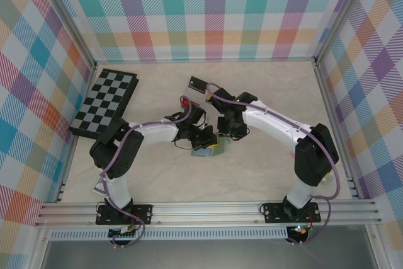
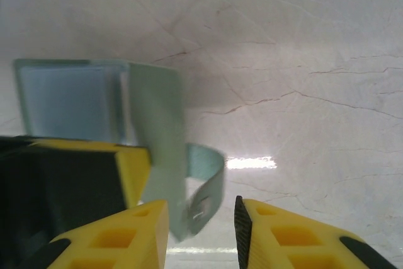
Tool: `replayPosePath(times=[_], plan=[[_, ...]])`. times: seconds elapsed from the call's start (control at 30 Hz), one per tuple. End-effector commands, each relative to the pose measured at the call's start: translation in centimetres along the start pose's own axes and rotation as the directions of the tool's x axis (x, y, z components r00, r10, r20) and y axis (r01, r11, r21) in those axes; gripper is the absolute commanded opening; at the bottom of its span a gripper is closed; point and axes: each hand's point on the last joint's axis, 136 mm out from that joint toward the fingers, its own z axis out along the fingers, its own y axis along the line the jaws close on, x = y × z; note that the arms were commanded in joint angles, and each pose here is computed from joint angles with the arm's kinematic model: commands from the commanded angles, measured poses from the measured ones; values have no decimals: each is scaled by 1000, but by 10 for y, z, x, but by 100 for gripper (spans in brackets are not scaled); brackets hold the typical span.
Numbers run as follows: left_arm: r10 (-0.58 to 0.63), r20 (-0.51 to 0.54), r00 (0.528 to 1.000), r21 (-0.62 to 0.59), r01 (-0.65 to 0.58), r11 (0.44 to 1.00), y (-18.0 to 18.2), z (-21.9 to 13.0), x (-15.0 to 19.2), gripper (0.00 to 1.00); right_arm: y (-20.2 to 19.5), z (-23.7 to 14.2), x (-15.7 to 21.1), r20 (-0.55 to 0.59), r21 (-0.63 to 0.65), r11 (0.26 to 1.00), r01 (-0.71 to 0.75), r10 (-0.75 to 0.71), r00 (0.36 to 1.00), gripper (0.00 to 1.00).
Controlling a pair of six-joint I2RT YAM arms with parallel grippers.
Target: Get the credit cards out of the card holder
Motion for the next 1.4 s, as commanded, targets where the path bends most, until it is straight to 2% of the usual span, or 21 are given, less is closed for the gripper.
replayPosePath(times=[0.0,0.13,0.23,0.5,0.67,0.83,0.93,1.13,1.37], plan=[[7,-8,1000,30,-7,1000,-13,5,-2,0,12,-7,2,-20,-92,996,13,-15,1000,31],[-4,-10,1000,9,4,1000,-8,7,-2,0,22,-2,6,-53,-155,988,7,-15,998,15],[-14,-12,1000,-2,14,1000,-3,8,-1,0,20,10,8,-80,-137,991,-5,-6,997,5],[-4,36,999,-11,5,1000,-7,-14,-1,0,14,40,13,-134,-89,996,-29,17,991,2],[-34,94,995,-42,38,998,6,-35,-7,0,9,58,16,-166,-60,997,-41,30,986,3],[-90,133,987,-66,99,993,29,-48,-13,27,6,72,19,-188,-40,998,-44,36,982,6],[-102,138,985,-81,114,990,37,-50,-13,39,5,78,20,-195,-33,999,-44,36,980,7],[-115,132,985,-100,129,987,44,-48,-14,46,4,87,22,-209,-21,999,-42,36,977,8],[-105,157,982,-213,138,967,63,-57,-14,49,3,94,24,-226,-15,999,-37,33,974,8]])
